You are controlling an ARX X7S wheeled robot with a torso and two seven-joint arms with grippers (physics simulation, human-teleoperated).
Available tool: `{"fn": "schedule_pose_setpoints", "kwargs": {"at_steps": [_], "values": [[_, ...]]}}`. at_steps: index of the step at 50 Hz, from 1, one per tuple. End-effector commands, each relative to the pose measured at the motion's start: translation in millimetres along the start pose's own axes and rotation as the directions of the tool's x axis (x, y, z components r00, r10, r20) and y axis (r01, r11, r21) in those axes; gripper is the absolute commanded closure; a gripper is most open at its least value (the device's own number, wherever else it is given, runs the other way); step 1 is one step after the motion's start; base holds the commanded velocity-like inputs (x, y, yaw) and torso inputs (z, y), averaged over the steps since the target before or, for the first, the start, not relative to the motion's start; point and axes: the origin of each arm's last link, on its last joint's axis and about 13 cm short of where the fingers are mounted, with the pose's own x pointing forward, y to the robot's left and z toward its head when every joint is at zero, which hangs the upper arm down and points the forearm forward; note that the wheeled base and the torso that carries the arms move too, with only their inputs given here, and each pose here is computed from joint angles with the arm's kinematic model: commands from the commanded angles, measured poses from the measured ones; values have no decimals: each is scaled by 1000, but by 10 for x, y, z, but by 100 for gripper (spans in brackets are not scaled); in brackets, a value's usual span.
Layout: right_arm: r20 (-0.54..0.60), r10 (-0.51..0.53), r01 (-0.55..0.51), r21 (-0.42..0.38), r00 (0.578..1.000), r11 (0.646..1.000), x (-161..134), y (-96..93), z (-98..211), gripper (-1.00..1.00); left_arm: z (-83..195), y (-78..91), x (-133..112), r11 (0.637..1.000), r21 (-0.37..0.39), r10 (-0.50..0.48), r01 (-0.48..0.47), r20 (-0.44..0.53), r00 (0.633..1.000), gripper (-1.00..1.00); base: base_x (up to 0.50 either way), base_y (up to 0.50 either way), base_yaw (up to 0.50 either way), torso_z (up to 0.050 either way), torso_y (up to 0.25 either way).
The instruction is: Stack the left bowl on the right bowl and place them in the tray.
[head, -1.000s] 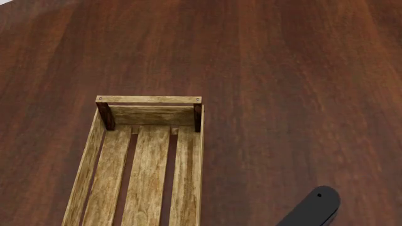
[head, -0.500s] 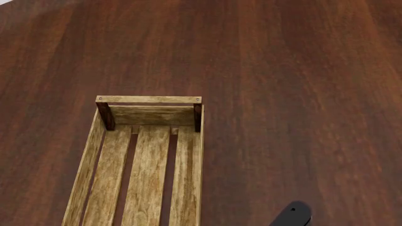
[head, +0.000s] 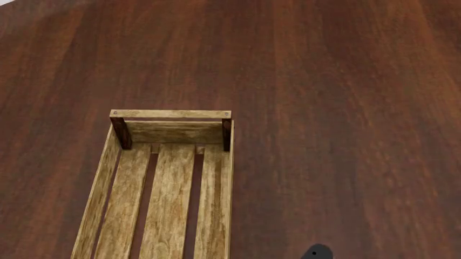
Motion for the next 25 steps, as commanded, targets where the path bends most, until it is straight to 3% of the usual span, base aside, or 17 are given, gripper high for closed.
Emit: {"fn": "schedule_pose_setpoints", "kwargs": {"at_steps": [1,25], "values": [[-41,15,-15,-13,999,1000,127,7,-20,-100,-32,14,2,1000,-2,5,-5,-6,1000,-100,0,0,0,0,0],[-98,31,-31,1,995,1000,307,18,-116,-100,-72,33,4,1000,-4,10,-10,-13,1000,-100,0,0,0,0,0]]}}
